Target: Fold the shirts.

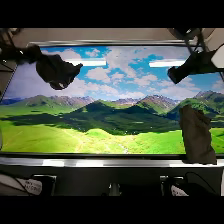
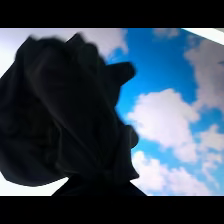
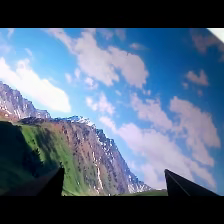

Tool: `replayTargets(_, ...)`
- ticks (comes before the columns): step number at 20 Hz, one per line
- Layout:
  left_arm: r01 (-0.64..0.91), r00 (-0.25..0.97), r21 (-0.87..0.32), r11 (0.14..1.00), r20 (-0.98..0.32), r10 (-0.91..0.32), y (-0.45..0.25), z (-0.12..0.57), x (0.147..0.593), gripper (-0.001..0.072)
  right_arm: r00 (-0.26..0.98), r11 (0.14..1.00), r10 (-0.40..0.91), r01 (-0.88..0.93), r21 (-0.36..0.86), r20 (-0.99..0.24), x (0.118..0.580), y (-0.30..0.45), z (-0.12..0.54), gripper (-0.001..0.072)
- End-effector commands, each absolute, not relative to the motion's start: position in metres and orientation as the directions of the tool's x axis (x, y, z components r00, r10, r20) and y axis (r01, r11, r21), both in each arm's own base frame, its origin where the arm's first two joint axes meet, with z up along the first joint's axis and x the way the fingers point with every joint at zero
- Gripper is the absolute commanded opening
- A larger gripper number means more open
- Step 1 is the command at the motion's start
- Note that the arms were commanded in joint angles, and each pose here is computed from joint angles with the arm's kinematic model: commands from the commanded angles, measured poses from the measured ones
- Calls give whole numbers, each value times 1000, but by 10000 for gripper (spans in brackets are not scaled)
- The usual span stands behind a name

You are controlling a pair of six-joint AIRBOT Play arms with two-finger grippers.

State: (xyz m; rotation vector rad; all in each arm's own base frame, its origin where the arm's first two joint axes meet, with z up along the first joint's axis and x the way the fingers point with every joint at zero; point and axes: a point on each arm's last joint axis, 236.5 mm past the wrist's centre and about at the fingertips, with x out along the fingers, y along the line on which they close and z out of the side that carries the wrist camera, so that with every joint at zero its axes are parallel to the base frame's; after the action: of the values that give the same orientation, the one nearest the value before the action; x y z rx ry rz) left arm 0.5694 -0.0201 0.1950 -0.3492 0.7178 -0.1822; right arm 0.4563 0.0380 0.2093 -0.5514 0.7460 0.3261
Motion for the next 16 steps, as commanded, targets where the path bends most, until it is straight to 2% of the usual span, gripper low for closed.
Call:
replayTargets(1,351,813,-196,916,-421,-401,-86,345,463,26,819,792,85,-401,-460,-567,427,34,290,672)
replayTargets(4,503,802,-136,853,-293,-520,-144,412,377,26,879,827,129,-350,-439,-459,374,41,346,671)
replayTargets(7,648,699,-135,749,-283,-656,-204,415,328,26,911,829,136,-320,-460,-389,326,39,380,671)
replayTargets(11,773,468,-226,593,-429,-773,-305,326,309,26,937,820,131,-286,-496,-324,280,34,404,671)
replayTargets(15,780,245,-393,486,-523,-816,-422,199,285,28,939,819,118,-276,-504,-322,265,31,406,671)
replayTargets(16,785,211,-397,476,-551,-807,-441,175,281,119,935,818,118,-282,-502,-334,265,30,403,671)
